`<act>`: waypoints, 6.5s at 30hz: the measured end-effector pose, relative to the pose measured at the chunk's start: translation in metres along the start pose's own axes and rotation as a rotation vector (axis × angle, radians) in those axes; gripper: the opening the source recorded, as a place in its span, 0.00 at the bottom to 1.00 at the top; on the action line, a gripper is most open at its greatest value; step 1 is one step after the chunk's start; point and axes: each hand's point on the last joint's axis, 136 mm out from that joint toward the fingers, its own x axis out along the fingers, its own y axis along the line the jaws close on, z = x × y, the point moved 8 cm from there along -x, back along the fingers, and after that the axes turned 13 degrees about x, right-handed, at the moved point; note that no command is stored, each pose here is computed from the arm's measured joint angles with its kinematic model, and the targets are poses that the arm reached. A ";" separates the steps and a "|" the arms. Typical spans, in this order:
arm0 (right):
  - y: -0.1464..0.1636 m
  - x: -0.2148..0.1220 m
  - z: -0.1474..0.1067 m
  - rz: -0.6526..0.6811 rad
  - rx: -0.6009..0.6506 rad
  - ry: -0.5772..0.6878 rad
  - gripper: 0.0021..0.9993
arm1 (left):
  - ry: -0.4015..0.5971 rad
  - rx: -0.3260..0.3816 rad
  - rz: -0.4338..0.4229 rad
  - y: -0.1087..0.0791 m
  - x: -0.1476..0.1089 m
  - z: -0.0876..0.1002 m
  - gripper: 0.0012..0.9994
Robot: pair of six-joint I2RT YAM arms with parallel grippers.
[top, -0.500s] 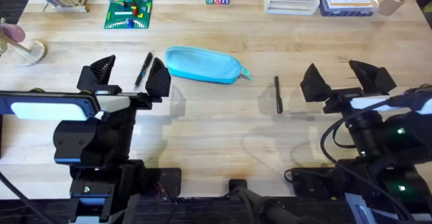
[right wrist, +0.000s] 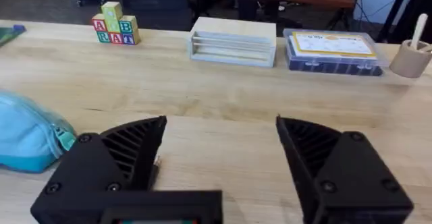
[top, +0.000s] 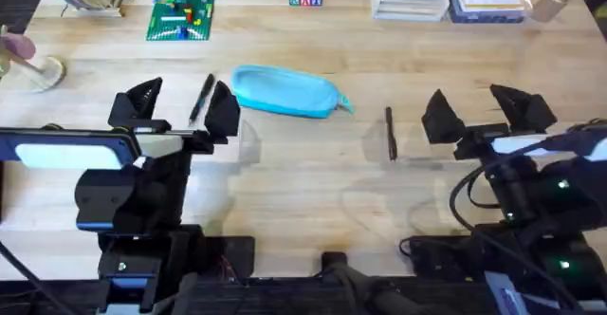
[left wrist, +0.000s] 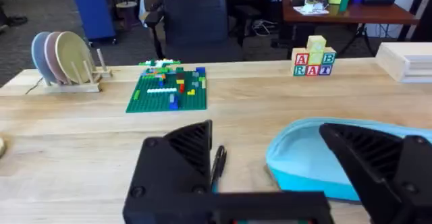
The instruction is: Unzip the bag, pick up the pens from the table one at a time and place them inside, then zip the bag closed.
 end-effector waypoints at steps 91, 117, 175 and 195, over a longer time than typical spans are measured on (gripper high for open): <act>0.023 0.073 0.114 -0.189 0.105 0.774 1.00 | 0.814 0.036 -0.083 0.037 0.098 0.110 0.99; 0.023 0.073 0.114 -0.189 0.105 0.774 1.00 | 0.668 0.217 -0.440 0.052 0.096 0.107 0.99; 0.023 0.073 0.114 -0.189 0.105 0.774 1.00 | 0.154 0.276 -1.141 0.038 0.136 0.022 0.99; 0.023 0.073 0.114 -0.189 0.105 0.774 1.00 | 0.085 0.210 -1.204 0.030 0.163 -0.043 0.99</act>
